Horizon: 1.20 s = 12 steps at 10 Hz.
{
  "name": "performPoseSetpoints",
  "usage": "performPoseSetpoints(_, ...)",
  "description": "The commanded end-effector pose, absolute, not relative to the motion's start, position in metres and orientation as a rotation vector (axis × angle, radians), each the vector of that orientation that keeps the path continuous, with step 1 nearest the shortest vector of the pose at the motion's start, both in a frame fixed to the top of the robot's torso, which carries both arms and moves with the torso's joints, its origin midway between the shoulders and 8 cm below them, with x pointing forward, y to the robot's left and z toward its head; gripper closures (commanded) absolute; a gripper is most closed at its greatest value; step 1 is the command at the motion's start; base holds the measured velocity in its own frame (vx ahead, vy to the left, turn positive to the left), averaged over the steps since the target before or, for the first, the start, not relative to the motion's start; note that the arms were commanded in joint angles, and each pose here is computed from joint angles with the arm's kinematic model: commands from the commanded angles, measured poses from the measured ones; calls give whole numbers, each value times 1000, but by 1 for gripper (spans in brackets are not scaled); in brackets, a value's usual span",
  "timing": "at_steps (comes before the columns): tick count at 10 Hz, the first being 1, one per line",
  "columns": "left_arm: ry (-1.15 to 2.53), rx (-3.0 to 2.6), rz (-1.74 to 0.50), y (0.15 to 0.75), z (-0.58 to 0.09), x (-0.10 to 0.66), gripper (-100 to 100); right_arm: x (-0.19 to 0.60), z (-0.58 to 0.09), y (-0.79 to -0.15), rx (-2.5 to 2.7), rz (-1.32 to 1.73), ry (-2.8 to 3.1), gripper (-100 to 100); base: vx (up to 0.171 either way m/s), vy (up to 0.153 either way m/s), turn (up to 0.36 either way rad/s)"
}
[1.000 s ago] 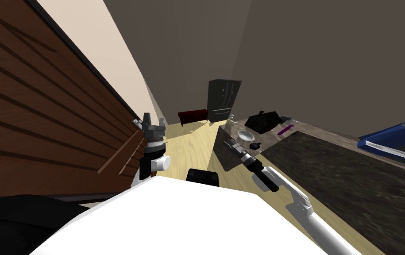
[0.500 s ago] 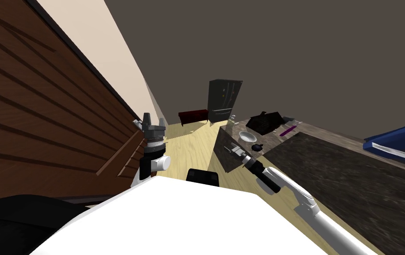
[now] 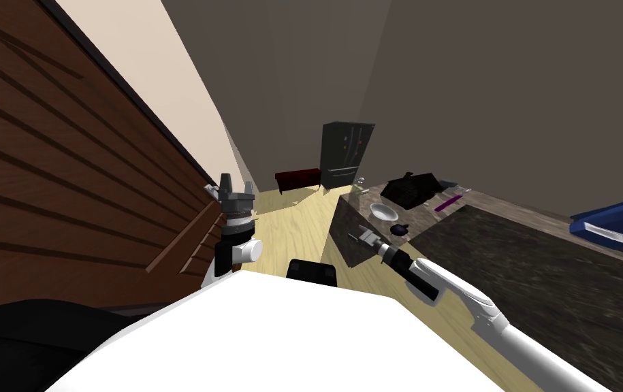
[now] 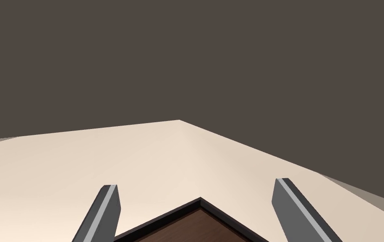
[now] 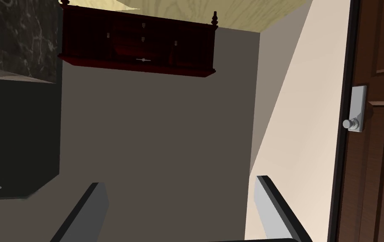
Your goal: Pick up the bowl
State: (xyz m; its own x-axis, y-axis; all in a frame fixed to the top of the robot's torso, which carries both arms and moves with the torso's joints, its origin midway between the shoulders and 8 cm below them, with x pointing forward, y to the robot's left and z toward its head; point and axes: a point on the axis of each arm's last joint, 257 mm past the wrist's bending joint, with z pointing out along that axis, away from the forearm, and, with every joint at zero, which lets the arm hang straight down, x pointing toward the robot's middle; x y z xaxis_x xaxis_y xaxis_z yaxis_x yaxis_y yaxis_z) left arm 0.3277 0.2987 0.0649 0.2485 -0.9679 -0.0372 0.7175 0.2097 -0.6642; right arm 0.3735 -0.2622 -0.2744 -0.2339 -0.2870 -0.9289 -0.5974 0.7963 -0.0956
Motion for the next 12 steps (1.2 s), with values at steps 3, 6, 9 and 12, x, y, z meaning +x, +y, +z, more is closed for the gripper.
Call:
performPoseSetpoints(3,508,-592,-1244,299,65,328,0,366,-294,-295,-831,214,1886,-100,36,17,13)
performPoseSetpoints(6,508,-592,-1244,299,65,328,0,356,-314,-331,-986,86,1932,-100,40,21,15)
performPoseSetpoints(9,508,-592,-1244,299,65,328,0,350,-318,-362,-1097,-6,1956,-100,40,17,12)
performPoseSetpoints(12,508,-592,-1244,299,65,328,0,340,-326,-404,-1244,-133,1984,-100,51,6,13)
